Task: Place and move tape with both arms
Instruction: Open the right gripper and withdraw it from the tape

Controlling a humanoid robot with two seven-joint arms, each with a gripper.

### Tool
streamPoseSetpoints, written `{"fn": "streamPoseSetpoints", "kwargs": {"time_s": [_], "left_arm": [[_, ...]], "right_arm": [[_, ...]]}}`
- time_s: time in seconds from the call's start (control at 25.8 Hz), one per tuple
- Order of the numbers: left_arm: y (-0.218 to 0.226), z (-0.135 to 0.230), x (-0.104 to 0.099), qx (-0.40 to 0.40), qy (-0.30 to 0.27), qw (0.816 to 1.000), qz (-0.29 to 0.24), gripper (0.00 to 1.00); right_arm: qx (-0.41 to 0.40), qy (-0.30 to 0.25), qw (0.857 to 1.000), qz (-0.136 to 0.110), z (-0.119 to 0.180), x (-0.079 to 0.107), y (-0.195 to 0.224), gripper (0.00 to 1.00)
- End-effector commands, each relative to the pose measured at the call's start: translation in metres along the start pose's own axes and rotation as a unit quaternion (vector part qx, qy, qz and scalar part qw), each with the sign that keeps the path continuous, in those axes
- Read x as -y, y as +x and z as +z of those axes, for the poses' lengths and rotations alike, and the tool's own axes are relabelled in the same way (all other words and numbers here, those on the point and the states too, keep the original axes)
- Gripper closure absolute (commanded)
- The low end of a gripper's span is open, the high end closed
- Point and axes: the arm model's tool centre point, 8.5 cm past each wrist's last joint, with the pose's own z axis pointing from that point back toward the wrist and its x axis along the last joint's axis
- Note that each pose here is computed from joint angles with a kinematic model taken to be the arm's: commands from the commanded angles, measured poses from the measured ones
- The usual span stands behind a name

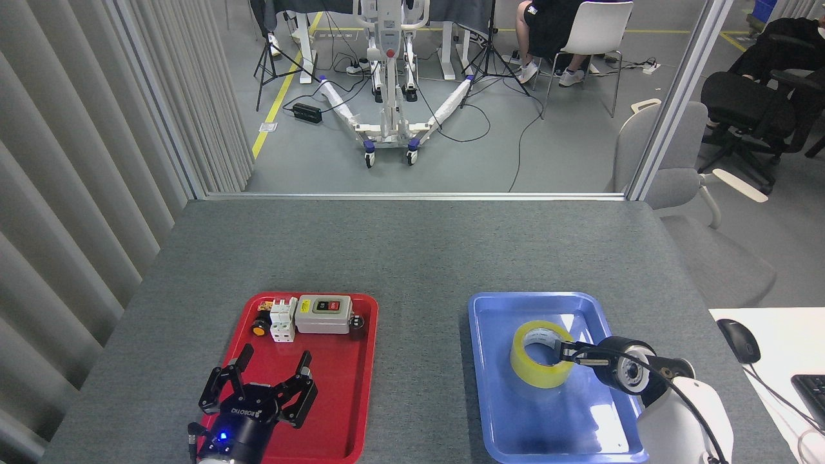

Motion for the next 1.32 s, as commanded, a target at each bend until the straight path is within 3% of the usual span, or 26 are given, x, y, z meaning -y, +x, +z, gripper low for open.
{"fn": "streamPoseSetpoints", "kwargs": {"time_s": [0.0, 0.15, 0.35, 0.46, 0.58, 0.81, 0.93, 1.01, 1.28], "left_arm": [[-0.007, 0.000, 0.000, -0.032, 0.000, 0.999, -0.010, 0.00], [-0.008, 0.000, -0.001, -0.032, 0.000, 0.999, -0.013, 0.00], [-0.008, 0.001, -0.001, -0.035, 0.000, 0.999, -0.013, 0.00], [-0.010, 0.002, -0.001, -0.040, 0.000, 0.999, -0.017, 0.00], [-0.010, 0.004, 0.001, -0.041, 0.000, 0.999, -0.018, 0.00], [-0.011, 0.005, -0.004, -0.042, 0.010, 0.999, -0.014, 0.00], [-0.011, 0.009, -0.001, -0.042, 0.006, 0.999, -0.013, 0.00], [-0.012, 0.008, -0.003, -0.042, 0.009, 0.999, -0.014, 0.00], [-0.013, 0.004, -0.006, -0.043, 0.013, 0.999, -0.014, 0.00]], "right_arm": [[0.008, -0.040, 0.999, 0.032, 0.015, 0.017, 0.001, 0.24], [0.012, -0.139, 0.988, 0.065, 0.034, 0.040, 0.002, 0.08], [0.019, -0.290, 0.951, 0.104, 0.057, 0.052, 0.011, 0.05], [0.006, -0.357, 0.924, 0.138, 0.069, 0.036, 0.013, 0.05], [0.005, -0.402, 0.901, 0.163, 0.082, 0.009, 0.017, 0.04], [0.015, -0.447, 0.881, 0.157, 0.088, -0.027, 0.024, 0.04], [0.018, -0.457, 0.876, 0.155, 0.101, -0.065, 0.021, 0.03], [0.014, -0.449, 0.881, 0.151, 0.104, -0.085, 0.016, 0.02], [0.013, -0.443, 0.889, 0.118, 0.099, -0.102, 0.027, 0.01]]}}
